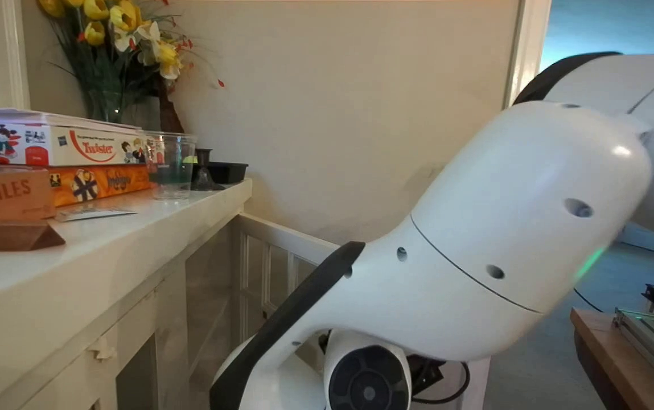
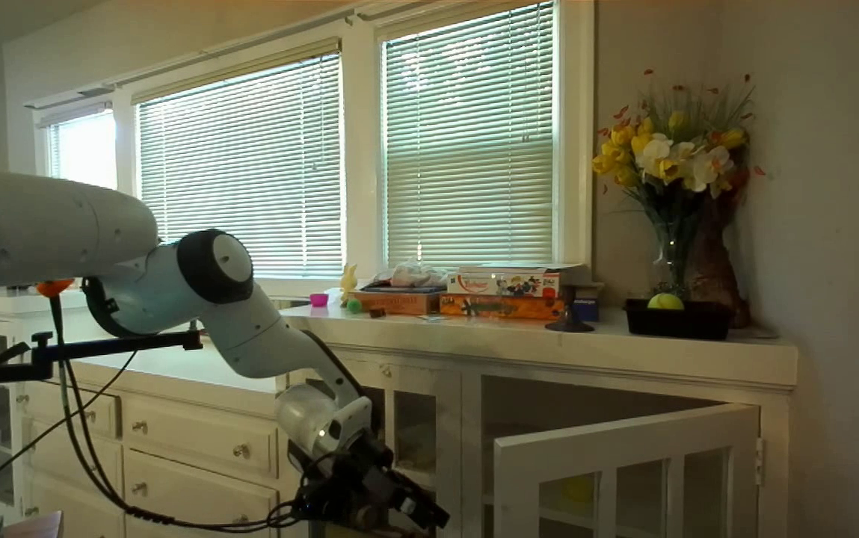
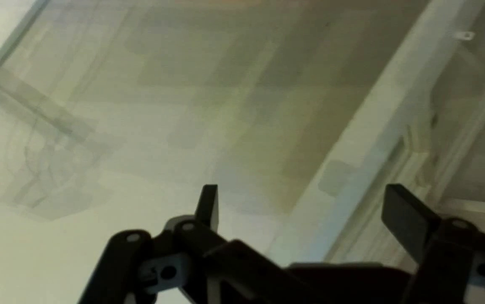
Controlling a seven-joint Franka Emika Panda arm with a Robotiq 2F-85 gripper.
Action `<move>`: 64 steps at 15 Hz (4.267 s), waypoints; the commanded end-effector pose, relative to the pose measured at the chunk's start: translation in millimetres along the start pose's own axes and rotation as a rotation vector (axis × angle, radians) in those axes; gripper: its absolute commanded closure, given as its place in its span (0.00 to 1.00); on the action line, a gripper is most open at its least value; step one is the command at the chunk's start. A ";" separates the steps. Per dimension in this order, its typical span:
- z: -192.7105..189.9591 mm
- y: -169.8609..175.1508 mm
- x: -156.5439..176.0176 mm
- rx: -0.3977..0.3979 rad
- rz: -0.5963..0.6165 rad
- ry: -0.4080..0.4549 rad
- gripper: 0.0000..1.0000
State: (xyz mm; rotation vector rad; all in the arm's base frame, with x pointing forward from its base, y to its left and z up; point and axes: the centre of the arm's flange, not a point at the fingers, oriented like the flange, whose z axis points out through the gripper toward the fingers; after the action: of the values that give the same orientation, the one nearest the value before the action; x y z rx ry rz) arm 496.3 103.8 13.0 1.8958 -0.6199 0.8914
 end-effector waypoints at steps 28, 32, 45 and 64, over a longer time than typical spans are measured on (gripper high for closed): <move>91.7 3.3 54.1 -0.049 0.001 0.039 0.00; 102.1 36.4 45.9 -0.118 0.048 -0.005 0.00; 106.8 76.4 -25.8 -0.218 0.171 -0.137 0.00; 79.0 -40.4 86.8 0.111 -0.166 0.087 0.50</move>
State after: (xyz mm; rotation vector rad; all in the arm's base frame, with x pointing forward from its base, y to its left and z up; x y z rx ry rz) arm 578.3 51.6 40.9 1.9661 -0.4128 0.9122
